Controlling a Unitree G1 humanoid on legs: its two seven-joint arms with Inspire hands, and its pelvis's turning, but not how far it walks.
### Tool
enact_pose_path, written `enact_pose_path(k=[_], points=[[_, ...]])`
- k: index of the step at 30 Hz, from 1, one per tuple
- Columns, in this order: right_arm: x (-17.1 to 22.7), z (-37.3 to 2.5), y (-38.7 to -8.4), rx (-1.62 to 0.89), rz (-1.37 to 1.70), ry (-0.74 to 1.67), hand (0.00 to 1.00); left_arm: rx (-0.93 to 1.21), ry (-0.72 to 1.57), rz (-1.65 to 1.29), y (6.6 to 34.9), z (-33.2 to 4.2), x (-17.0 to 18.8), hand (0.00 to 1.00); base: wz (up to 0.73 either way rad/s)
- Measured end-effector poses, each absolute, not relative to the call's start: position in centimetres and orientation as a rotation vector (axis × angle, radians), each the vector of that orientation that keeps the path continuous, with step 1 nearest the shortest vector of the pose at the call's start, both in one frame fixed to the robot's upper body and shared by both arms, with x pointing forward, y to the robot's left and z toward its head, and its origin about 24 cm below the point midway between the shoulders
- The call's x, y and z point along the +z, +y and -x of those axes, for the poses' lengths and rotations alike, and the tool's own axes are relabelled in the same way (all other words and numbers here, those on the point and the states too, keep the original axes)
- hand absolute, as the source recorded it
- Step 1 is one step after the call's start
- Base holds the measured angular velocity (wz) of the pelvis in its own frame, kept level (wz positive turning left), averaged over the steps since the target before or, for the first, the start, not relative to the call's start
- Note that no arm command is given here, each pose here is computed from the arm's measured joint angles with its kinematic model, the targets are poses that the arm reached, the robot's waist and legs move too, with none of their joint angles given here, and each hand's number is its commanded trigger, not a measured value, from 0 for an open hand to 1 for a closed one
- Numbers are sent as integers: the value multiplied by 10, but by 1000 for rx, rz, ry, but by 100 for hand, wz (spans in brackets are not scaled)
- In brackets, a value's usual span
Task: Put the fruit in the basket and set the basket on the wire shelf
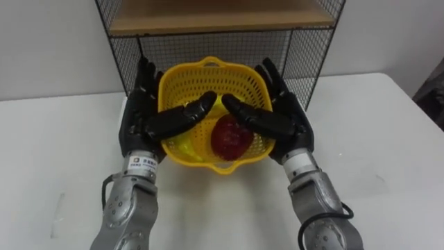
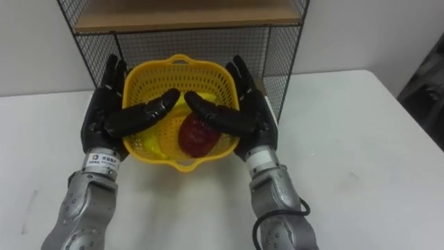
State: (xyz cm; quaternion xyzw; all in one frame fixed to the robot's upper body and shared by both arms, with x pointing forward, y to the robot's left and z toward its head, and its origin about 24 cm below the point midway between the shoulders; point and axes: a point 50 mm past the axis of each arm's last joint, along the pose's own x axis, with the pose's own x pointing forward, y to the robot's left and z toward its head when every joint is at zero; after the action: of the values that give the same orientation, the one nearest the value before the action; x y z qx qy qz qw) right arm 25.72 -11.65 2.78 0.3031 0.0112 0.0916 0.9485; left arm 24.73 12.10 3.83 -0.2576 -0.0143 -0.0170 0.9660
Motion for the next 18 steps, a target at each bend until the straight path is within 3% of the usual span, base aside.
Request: enact_pose_path(k=[3,18], points=[[26,-259,-121,170,-612,42,0,-47,11,497,118,-248,31,0,-35],[58,-299,-123,106,-597,47,0,-79,111,389,115,-287,34,0,5]])
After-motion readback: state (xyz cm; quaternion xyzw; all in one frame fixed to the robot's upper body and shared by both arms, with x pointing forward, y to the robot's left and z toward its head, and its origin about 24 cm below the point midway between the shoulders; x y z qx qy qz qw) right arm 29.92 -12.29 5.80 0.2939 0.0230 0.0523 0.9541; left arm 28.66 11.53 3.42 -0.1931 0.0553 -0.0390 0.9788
